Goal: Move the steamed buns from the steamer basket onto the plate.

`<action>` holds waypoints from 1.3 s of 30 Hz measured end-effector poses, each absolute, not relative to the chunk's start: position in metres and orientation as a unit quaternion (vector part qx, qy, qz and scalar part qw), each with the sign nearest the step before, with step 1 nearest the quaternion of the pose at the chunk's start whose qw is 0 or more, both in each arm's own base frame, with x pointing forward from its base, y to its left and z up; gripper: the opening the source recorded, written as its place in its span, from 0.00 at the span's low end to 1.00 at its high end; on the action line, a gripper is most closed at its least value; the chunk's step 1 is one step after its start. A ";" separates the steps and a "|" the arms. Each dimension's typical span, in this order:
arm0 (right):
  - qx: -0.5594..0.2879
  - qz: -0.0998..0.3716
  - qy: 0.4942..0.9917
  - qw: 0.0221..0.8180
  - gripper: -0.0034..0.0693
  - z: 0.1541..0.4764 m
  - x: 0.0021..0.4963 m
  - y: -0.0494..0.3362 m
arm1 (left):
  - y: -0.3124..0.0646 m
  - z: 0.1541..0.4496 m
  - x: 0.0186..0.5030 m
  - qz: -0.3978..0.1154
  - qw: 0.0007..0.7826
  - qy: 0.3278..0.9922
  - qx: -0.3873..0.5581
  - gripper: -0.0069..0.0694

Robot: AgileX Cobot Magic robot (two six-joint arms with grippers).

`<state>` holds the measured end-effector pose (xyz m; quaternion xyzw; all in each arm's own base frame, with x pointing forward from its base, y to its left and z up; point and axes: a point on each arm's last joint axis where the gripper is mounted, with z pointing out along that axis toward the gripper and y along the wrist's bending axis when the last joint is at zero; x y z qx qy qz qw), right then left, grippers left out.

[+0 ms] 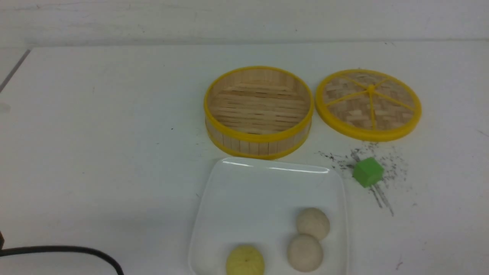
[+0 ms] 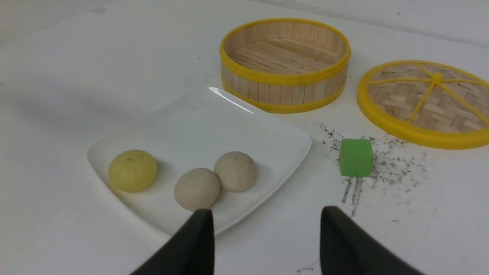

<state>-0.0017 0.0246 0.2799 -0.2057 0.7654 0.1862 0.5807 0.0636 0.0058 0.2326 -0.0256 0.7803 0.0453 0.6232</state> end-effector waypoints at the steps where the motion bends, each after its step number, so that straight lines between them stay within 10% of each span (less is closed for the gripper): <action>1: -0.206 0.181 0.763 0.586 0.56 0.279 0.000 0.024 | 0.006 0.233 0.064 0.042 0.627 0.778 -0.028 0.38; 15: -0.162 0.137 0.663 0.718 0.14 0.276 0.027 0.021 | 0.005 0.236 0.064 0.022 0.641 0.766 -0.044 0.38; 39: -0.216 0.166 0.711 0.648 0.17 0.262 0.020 0.030 | 0.005 0.238 0.065 0.022 0.649 0.759 -0.047 0.39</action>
